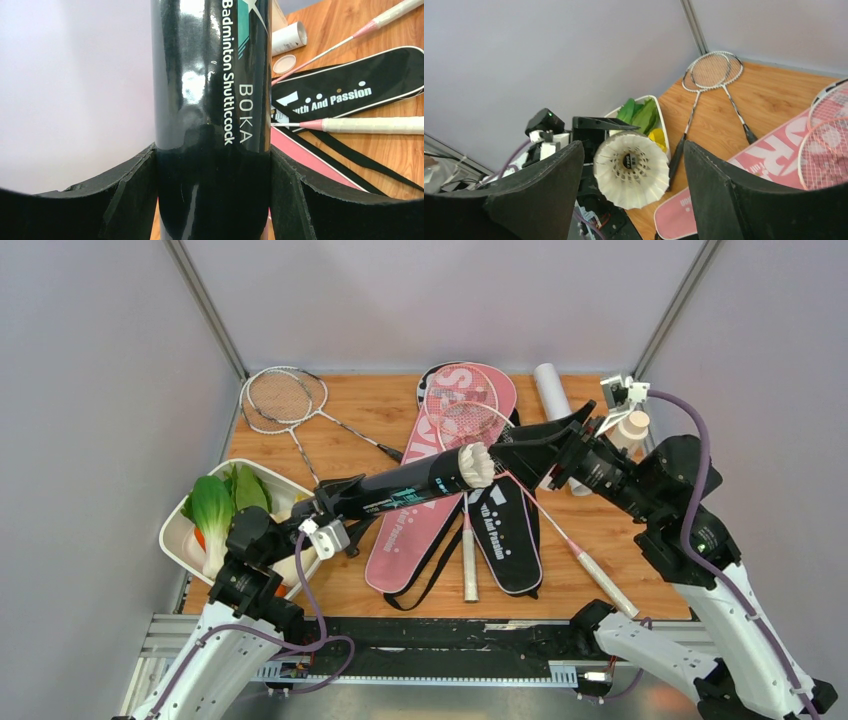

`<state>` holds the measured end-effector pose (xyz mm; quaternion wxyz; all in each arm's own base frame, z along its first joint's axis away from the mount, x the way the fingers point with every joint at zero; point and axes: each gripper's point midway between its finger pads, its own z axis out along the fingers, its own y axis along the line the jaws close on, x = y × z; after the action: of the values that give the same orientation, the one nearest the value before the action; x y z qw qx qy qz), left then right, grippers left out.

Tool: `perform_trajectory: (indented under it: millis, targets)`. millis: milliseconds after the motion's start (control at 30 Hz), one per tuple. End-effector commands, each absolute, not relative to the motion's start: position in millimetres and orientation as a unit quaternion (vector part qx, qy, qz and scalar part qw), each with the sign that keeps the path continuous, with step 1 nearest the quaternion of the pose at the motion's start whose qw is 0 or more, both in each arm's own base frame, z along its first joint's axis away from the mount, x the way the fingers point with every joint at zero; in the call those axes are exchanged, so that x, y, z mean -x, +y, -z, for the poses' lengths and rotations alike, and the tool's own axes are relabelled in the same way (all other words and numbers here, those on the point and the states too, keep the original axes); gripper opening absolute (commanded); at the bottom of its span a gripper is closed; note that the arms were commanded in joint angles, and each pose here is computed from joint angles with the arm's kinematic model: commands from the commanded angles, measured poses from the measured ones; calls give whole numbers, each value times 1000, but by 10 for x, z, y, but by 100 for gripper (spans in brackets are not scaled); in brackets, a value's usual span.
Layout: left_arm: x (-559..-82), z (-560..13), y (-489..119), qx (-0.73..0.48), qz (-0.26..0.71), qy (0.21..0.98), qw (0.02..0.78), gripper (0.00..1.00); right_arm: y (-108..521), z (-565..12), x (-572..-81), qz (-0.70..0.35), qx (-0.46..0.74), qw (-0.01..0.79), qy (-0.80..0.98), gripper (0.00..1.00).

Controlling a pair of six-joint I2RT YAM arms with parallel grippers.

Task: Pack up the badminton gear
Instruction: Place the shuttlecock at the shuttle tube.

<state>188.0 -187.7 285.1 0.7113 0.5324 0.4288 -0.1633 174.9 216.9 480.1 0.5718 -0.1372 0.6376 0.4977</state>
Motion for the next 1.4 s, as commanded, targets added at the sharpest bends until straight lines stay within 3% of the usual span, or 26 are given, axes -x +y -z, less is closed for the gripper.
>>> perform_trajectory:
  millis: [0, 133, 400, 700, 1100, 1367]
  targets:
    - [-1764, -3237, -1894, -532, 157, 373, 744, 3, 2221, -4480, -1744, -468, 175, 539, 678, 76]
    - [-1712, -3278, -1912, -539, 163, 362, 743, 3, 2301, -4402, -1707, -476, 198, 519, 682, 74]
    - [-1643, -3295, -1945, -554, 170, 345, 738, 3, 2509, -4258, -1803, -477, 236, 483, 695, 59]
    - [-1702, -3324, -1996, -578, 158, 331, 729, 3, 2855, -3858, -1836, -511, 283, 388, 713, 60]
    - [-1911, -3311, -2004, -574, 135, 347, 729, 3, 3161, -3392, -1966, -503, 226, 349, 758, 67]
    - [-2074, -3169, -1884, -553, 106, 399, 724, 2, 2623, -4051, -2226, -461, 140, 481, 733, 83]
